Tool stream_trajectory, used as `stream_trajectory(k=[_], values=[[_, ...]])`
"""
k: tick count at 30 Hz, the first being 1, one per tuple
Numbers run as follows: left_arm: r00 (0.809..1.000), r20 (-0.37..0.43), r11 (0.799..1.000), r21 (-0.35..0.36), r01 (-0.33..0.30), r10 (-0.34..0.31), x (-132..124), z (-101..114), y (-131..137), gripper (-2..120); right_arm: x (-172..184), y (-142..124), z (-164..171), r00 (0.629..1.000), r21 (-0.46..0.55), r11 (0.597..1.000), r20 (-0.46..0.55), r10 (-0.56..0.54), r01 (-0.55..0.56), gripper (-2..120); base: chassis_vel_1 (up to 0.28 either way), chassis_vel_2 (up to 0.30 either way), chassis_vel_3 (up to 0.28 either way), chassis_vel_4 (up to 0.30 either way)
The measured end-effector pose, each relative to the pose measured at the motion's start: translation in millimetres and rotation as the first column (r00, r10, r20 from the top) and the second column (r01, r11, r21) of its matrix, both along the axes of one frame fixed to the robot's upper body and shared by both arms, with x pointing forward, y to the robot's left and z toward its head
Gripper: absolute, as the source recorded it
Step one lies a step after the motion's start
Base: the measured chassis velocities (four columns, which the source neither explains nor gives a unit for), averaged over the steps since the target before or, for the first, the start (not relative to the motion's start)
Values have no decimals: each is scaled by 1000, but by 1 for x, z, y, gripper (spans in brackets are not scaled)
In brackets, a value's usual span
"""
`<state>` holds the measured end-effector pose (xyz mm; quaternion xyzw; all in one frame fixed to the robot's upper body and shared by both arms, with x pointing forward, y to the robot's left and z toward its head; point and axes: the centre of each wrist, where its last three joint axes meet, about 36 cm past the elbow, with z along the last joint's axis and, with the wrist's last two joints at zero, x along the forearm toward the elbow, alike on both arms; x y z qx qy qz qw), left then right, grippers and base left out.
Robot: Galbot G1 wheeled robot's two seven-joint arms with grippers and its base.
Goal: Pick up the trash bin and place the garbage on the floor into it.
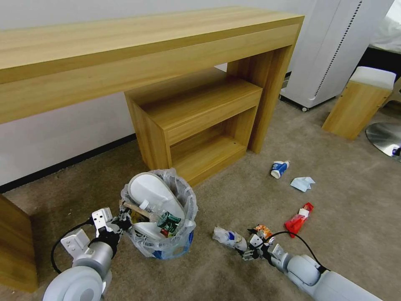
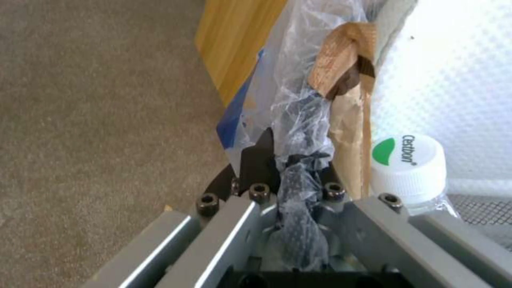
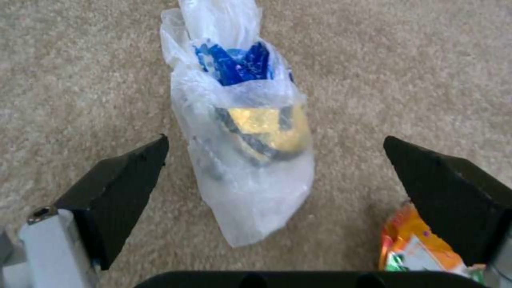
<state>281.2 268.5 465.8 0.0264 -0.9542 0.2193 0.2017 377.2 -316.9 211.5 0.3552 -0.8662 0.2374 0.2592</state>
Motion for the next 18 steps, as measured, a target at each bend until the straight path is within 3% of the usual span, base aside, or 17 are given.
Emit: stream_trajectory(k=[11, 18], values=[[1000, 3, 1000, 3, -3, 3, -1, 2, 1, 1, 4, 8, -7, 1000, 5, 1000, 7, 5, -5, 99, 0, 0, 0, 0], [1000, 2, 1000, 0, -4, 4, -1, 1, 1, 1, 5, 6, -10, 1000, -3, 1000, 9, -3, 3, 78, 0, 0, 0, 0]])
